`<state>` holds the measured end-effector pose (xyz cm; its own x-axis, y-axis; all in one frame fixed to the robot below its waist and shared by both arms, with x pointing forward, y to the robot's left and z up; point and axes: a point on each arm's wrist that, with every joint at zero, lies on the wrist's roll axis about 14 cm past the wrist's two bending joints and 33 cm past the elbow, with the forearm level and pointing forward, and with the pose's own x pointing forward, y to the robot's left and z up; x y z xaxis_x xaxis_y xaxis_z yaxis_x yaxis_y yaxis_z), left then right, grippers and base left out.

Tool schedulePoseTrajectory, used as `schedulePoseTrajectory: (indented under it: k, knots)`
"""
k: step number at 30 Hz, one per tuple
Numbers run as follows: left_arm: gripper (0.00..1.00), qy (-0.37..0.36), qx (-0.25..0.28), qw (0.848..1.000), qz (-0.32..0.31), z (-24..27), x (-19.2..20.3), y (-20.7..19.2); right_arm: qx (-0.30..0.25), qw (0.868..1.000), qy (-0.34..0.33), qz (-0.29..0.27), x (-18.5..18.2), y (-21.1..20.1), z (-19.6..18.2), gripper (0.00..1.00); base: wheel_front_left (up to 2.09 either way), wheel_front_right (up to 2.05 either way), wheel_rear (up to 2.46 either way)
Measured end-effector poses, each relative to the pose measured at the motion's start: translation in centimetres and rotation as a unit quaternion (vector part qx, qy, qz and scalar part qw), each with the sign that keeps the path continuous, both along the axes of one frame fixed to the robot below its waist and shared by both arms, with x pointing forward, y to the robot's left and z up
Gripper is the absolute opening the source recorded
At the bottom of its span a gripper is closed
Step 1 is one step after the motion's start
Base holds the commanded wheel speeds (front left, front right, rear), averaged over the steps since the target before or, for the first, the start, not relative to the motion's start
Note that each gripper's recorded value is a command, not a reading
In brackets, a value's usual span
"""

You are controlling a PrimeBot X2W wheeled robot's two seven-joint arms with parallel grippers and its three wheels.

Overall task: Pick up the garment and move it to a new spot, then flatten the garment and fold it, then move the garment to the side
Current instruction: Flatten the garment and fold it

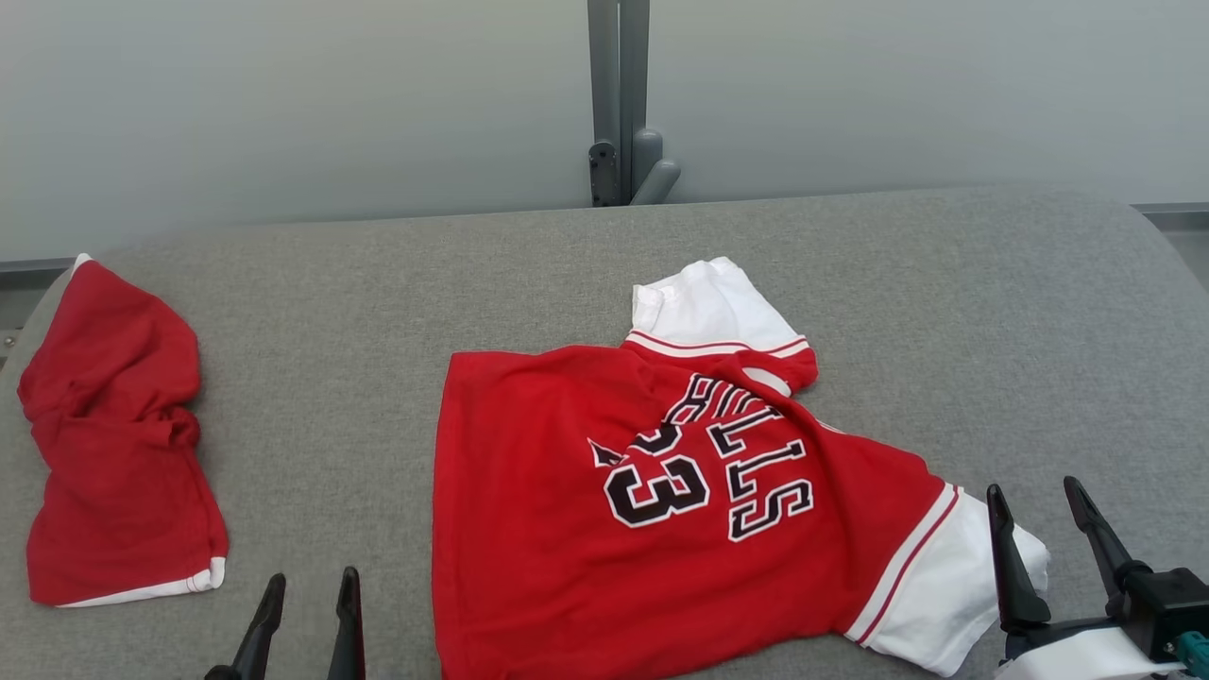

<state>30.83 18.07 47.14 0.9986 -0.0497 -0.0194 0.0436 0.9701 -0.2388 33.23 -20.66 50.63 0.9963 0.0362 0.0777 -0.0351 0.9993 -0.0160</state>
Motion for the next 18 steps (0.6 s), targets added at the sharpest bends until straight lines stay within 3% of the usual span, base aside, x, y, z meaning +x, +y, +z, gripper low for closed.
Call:
schedulePoseTrajectory:
  k: [18]
  knots:
    - [1.0, -0.007, -0.004, 0.999, -0.04, 0.4, 0.9, -1.9, 0.005, 1.0, -0.007, 0.014, 0.1, 1.1, 0.4, 1.0, 0.0, 0.0, 0.0]
